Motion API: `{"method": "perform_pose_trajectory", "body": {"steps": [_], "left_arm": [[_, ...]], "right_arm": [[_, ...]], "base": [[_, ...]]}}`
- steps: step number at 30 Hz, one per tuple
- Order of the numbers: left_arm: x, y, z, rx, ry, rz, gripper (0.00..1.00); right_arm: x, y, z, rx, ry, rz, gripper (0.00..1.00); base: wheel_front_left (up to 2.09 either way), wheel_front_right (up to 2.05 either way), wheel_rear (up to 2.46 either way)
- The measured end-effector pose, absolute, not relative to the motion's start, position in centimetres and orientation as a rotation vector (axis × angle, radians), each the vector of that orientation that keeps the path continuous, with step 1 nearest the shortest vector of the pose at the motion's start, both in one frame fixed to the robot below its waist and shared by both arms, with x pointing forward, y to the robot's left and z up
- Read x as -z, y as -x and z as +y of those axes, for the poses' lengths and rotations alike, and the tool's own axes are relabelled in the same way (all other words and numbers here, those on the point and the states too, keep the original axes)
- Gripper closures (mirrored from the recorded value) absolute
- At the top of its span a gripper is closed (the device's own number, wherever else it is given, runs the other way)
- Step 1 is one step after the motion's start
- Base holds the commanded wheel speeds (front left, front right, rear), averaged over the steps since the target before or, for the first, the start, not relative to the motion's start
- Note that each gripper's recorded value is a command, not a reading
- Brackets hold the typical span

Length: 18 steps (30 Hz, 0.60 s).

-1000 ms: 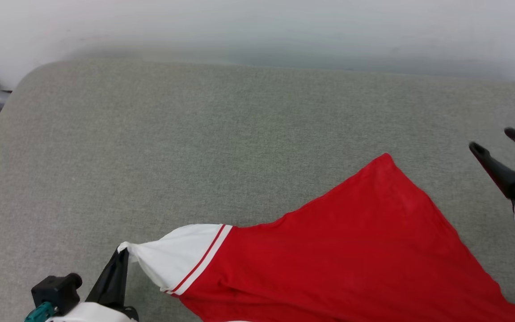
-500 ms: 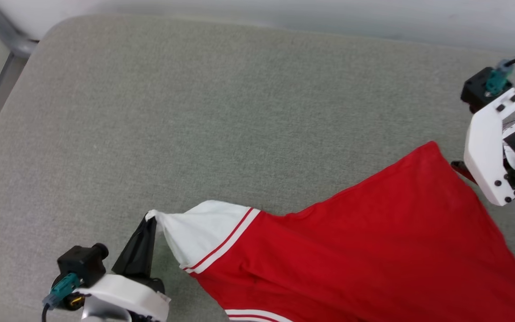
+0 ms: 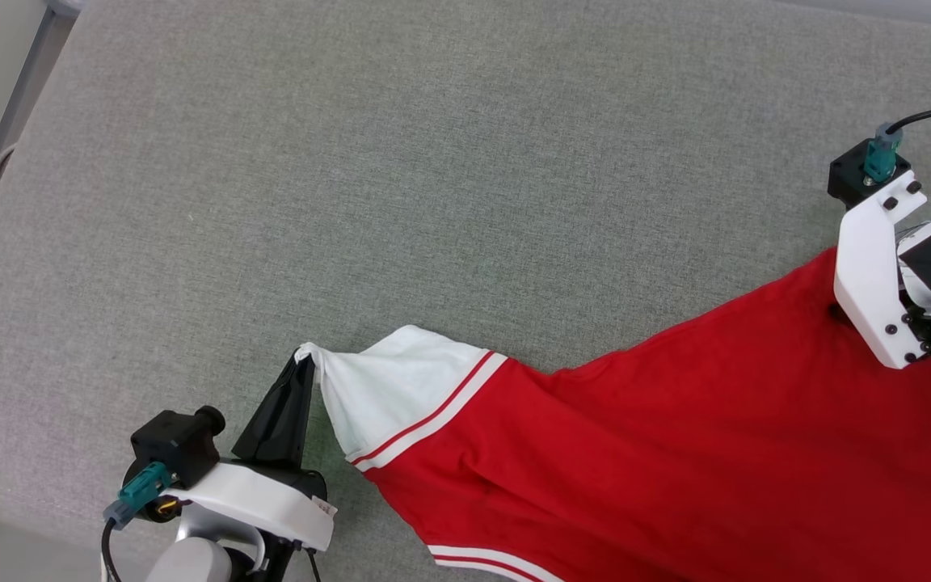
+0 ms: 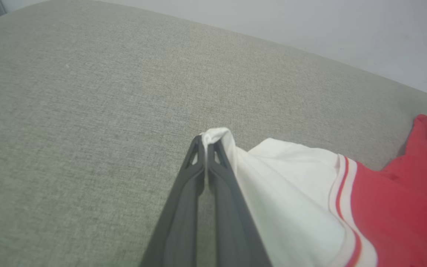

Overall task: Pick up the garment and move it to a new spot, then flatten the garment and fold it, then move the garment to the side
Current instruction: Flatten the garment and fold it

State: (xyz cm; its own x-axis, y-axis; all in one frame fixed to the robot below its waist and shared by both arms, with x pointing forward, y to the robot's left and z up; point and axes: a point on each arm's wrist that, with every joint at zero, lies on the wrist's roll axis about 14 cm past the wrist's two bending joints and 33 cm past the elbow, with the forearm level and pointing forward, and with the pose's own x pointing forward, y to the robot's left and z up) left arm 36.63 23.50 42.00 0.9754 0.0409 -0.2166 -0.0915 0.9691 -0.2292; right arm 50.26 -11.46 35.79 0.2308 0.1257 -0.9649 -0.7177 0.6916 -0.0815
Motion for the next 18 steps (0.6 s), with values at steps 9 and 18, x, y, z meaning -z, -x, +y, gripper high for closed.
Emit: {"method": "perform_pose_trajectory", "body": {"steps": [9,18], "left_arm": [[-41.8,-36.8,23.4,-0.061,0.241,0.214,1.00],[-43.1,-36.8,23.3,-0.037,0.232,0.177,1.00]], "right_arm": [[-35.4,-49.9,-11.2,-0.650,0.561,1.185,1.00],[-38.9,-50.7,-9.2,-0.667,0.467,0.968,1.00]], "base": [[0.00,0.00,0.00],[0.00,0.00,0.00]]}}
